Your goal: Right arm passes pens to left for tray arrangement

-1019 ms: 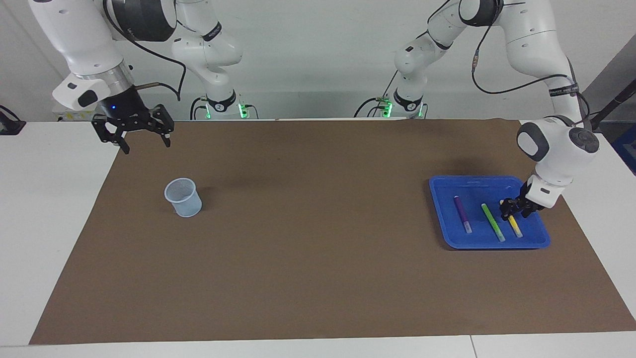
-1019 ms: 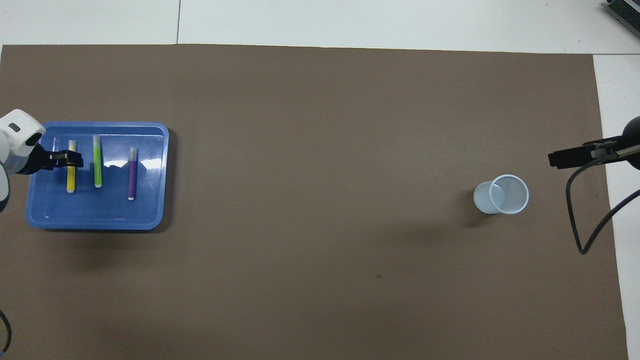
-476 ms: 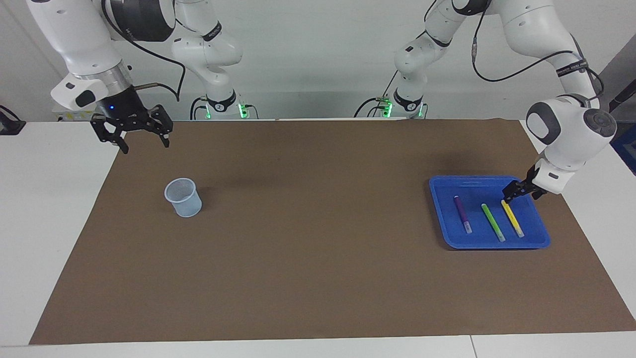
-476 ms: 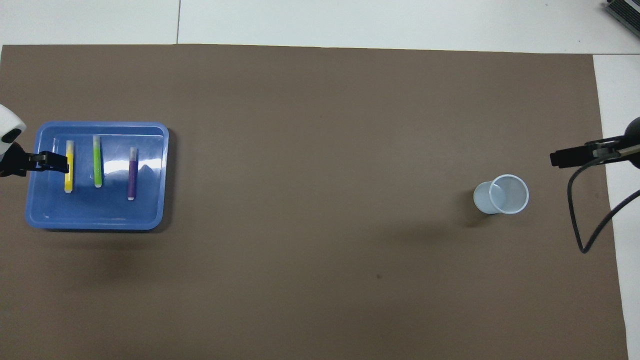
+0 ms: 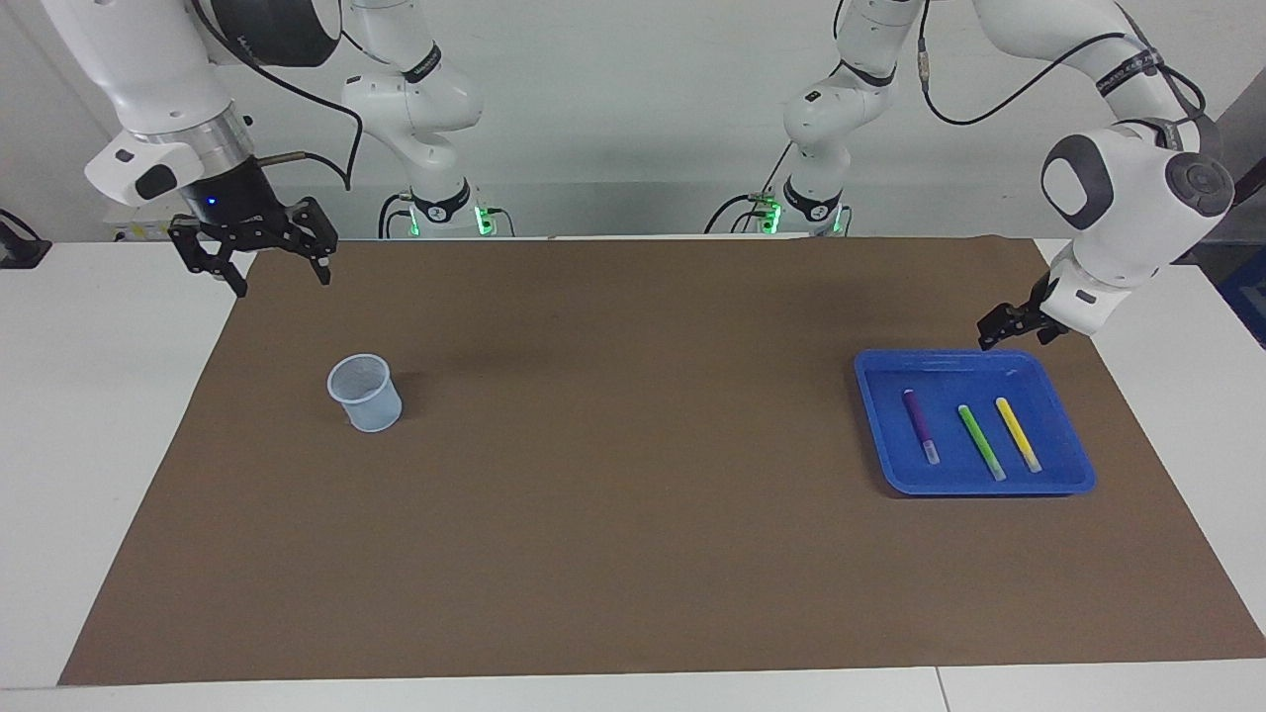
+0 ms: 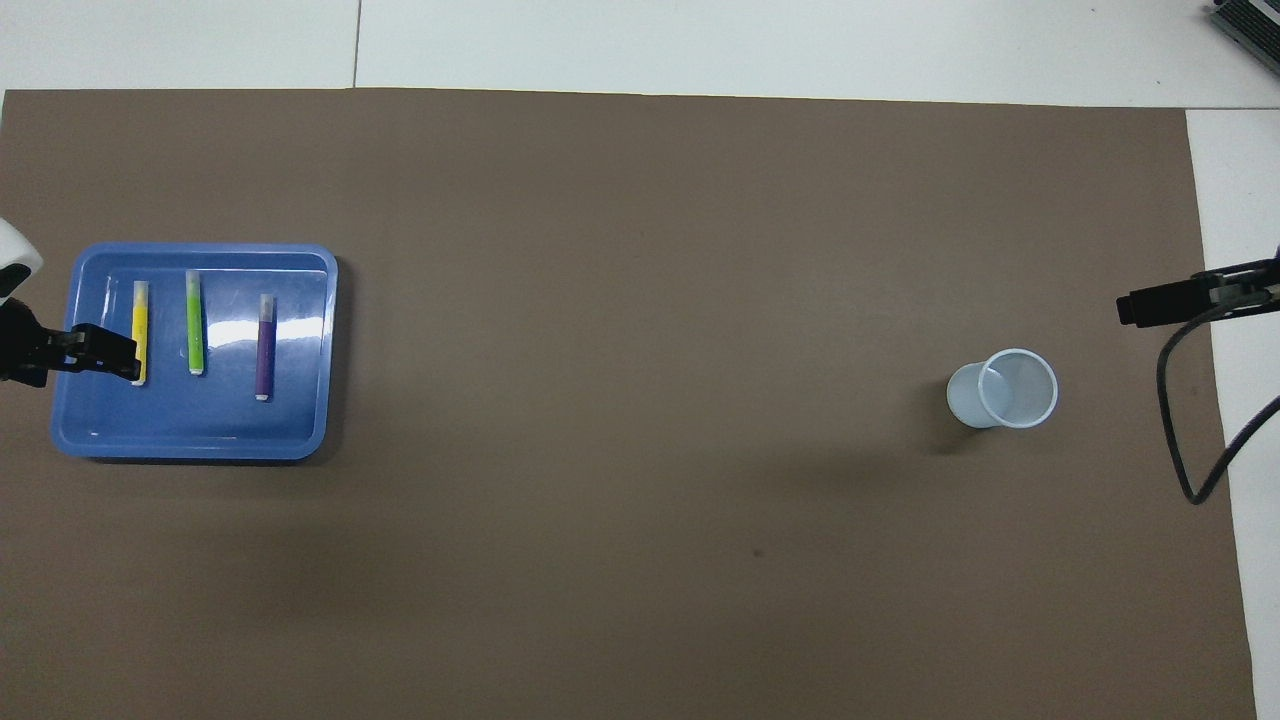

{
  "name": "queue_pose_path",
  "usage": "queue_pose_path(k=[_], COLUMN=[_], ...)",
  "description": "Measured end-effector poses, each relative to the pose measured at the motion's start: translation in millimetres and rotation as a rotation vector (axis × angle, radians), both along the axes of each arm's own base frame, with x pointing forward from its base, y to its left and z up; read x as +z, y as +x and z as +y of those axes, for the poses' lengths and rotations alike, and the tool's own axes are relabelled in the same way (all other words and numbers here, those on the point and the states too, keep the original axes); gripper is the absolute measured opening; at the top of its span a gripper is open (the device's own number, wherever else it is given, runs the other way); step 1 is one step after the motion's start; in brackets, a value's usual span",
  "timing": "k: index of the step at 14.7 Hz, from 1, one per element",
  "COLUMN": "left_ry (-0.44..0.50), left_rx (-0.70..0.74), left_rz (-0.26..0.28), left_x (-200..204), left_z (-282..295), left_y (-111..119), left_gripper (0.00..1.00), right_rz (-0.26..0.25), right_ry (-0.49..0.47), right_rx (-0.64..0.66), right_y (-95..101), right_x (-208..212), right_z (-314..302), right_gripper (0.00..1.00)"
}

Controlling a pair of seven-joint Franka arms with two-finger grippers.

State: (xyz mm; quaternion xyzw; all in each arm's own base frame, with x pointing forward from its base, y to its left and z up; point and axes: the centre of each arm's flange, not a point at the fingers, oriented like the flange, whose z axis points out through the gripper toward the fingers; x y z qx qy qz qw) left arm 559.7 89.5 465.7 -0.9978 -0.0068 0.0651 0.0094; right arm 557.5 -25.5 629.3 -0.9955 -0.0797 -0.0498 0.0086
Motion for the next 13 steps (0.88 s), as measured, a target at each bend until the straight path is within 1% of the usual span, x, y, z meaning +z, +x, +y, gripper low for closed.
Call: queue_pose_path(k=[2,5,6,9,11,13], left_ry=[0.005,0.031,0.036,0.038,0.0,-0.044], left_rx=[-0.01,-0.021,-0.023,-0.021,-0.007,0.014], left_rz=[-0.004,-0.041,-0.042,-0.008,0.023,0.041], left_x=[20.3,52.4,62.7,83.5,93.2,102.1], left_z=[-15.3,-38.2,-44.2,-57.9,-60.9,-55.9], left_y=[-7.8,-18.2,-24.1,-40.5,-46.1,-50.1], left_gripper=[1.0,1.0,1.0,1.0,1.0,1.0], right_rz=[0.001,0.003,0.003,0.002,0.002,0.001], right_ry=[-0.001,-0.001,-0.001,-0.001,-0.001,-0.001], right_rx=[0.0,-0.001,-0.001,-0.002,-0.002,-0.001], right_y=[2.4,4.3,4.4,4.5,4.5,4.4], right_x=[-0.7,-2.3,-2.4,-1.9,-1.5,-0.8], right_z=[0.0,-0.1,-0.1,-0.1,-0.1,-0.1], right_gripper=[1.0,1.0,1.0,1.0,1.0,1.0])
